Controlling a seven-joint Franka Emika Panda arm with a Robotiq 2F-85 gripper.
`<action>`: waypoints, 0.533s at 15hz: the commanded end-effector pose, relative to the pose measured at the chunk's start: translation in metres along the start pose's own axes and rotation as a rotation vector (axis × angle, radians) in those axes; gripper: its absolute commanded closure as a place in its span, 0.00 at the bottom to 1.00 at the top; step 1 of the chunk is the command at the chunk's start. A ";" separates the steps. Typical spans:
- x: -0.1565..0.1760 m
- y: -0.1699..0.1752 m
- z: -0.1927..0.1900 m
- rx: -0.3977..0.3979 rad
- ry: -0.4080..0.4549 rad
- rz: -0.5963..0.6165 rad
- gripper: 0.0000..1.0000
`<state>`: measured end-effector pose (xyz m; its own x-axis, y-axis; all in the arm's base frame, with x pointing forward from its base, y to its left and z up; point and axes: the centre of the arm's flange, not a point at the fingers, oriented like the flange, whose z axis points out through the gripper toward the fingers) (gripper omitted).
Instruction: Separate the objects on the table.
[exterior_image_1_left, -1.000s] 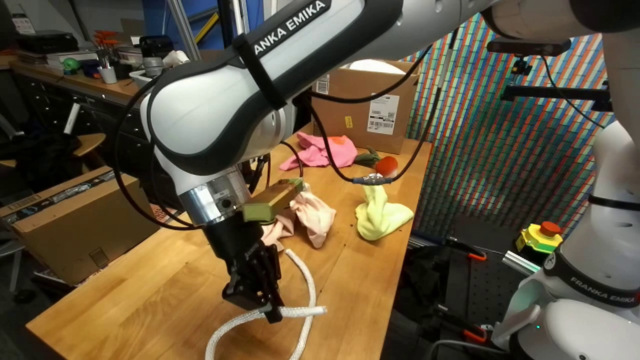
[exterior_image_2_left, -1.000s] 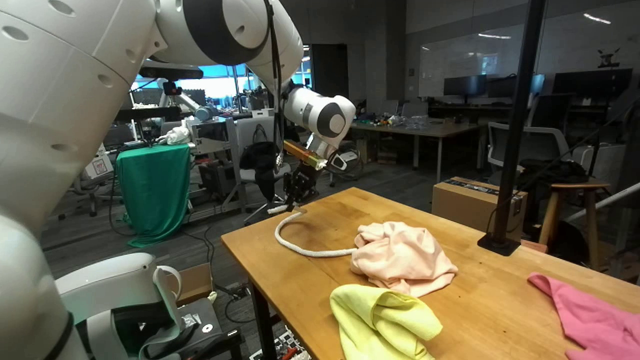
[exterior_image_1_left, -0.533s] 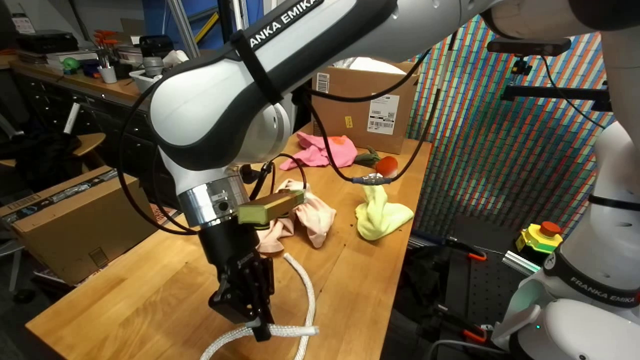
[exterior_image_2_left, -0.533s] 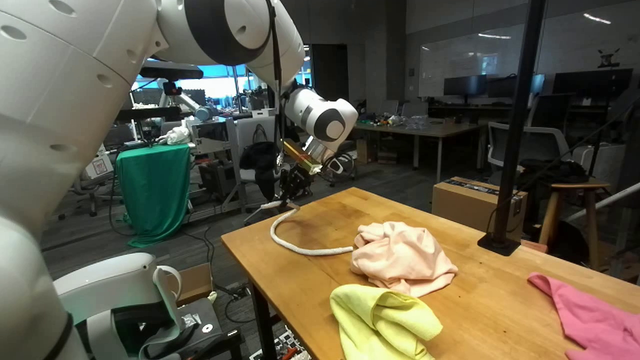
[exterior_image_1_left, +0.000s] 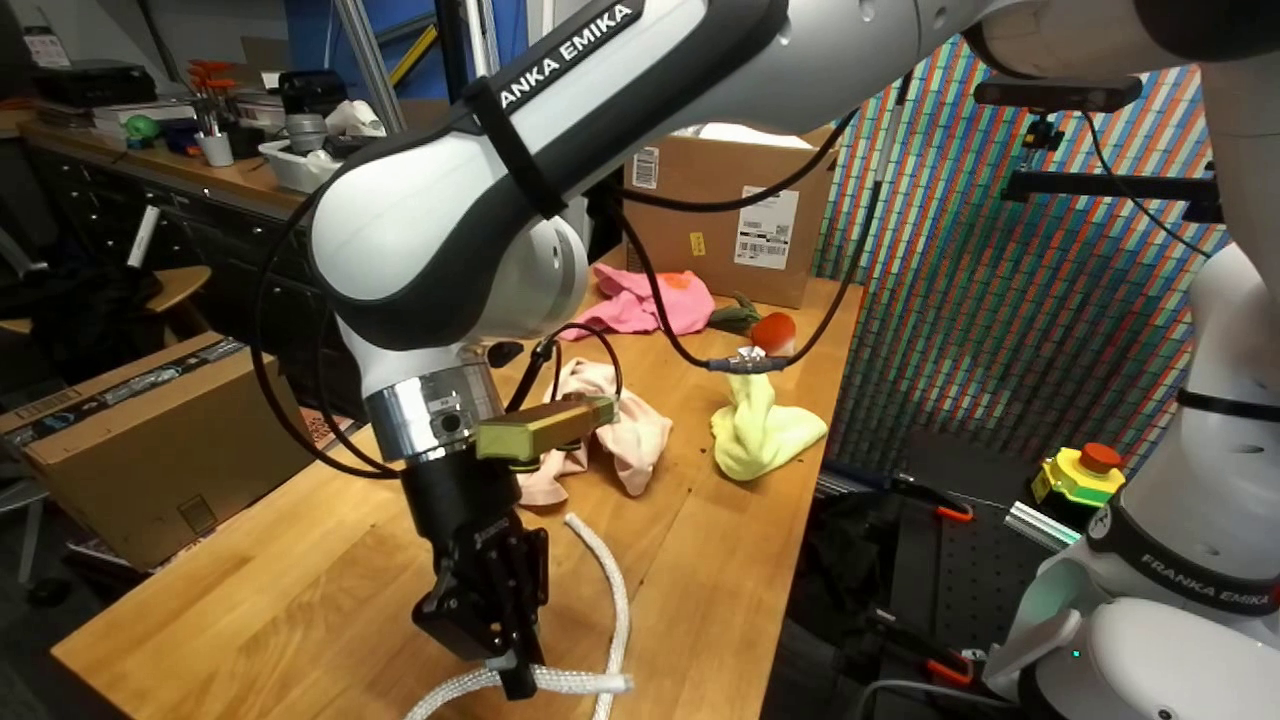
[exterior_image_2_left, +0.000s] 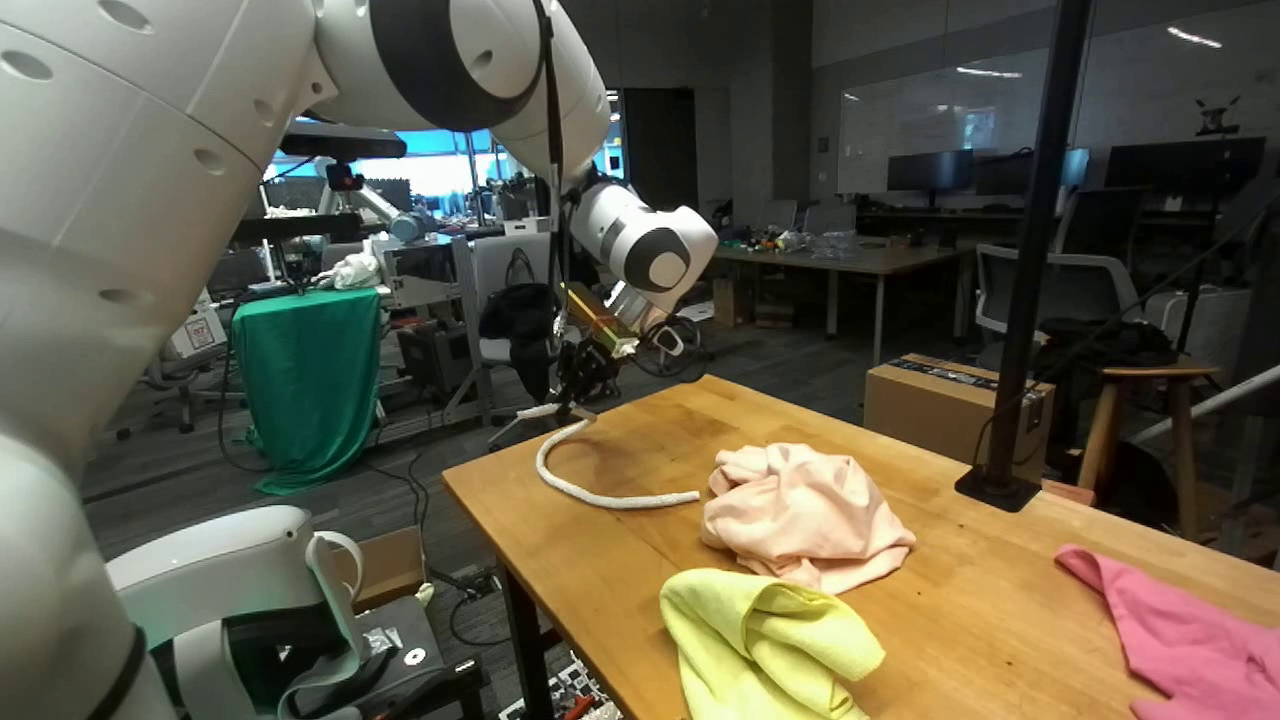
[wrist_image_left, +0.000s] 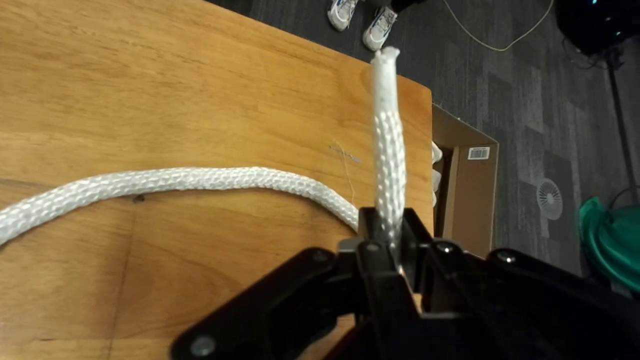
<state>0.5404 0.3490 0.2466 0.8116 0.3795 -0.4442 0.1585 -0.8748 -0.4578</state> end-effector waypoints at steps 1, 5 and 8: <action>-0.006 0.000 0.001 0.021 0.008 0.003 0.62; -0.007 0.001 0.003 0.016 -0.003 0.008 0.43; -0.007 0.002 0.003 0.014 -0.005 0.011 0.20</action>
<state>0.5371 0.3478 0.2418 0.8074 0.3772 -0.4537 0.1547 -0.8774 -0.4542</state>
